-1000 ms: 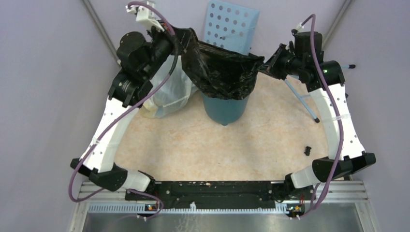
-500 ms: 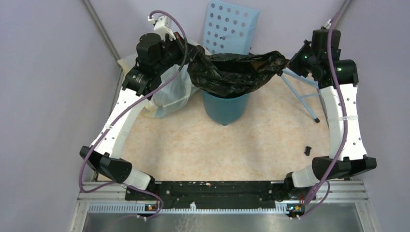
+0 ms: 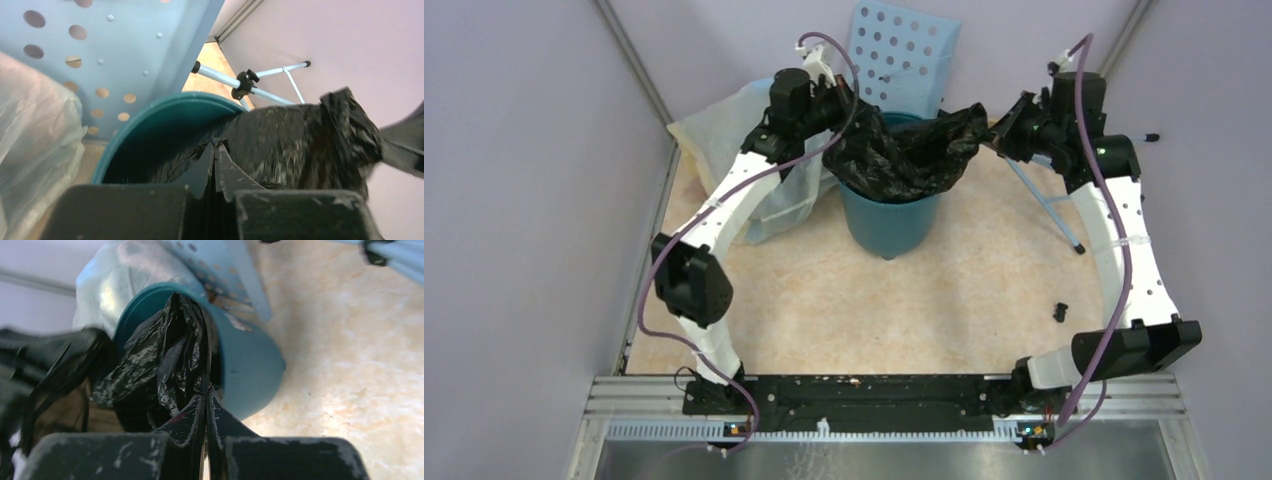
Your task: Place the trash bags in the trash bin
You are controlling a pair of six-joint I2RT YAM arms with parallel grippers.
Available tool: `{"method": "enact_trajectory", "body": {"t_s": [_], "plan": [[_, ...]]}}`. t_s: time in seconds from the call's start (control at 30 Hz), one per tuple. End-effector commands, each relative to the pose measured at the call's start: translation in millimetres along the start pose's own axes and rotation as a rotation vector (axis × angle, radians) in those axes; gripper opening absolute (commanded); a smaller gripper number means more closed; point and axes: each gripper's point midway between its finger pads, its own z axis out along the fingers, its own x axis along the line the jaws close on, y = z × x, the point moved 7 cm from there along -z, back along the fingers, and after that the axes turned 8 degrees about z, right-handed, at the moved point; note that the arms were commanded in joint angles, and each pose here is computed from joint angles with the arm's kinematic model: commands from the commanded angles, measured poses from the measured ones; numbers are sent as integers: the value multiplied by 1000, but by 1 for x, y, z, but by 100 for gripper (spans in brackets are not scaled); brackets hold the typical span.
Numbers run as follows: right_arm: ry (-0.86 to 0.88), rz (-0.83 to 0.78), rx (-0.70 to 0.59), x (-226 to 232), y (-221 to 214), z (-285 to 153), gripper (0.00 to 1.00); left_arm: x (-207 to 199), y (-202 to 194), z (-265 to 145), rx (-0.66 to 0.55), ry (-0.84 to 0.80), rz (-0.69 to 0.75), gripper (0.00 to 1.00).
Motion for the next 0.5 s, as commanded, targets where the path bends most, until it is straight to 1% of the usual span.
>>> {"method": "enact_trajectory", "body": {"t_s": [0.0, 0.07, 0.2, 0.27, 0.33, 0.4, 0.47], "plan": [[239, -103, 55, 45, -21, -8, 0, -19, 24, 35, -93, -153, 79, 0], [251, -144, 95, 60, -41, 2, 0, -29, 25, 53, -113, -203, 101, 0], [245, -142, 166, 73, -63, 26, 0, -31, 14, 74, -132, -222, 113, 0], [213, -155, 205, 71, -72, 42, 0, -27, 4, 78, -126, -225, 124, 0], [163, -184, 233, 65, -79, 56, 0, -22, -4, 79, -110, -228, 168, 0], [112, -212, 245, 59, -80, 65, 0, -21, -2, 75, -109, -212, 218, 0], [81, -245, 221, 58, -74, 66, 0, -23, 11, 66, -135, -204, 244, 0]]}}
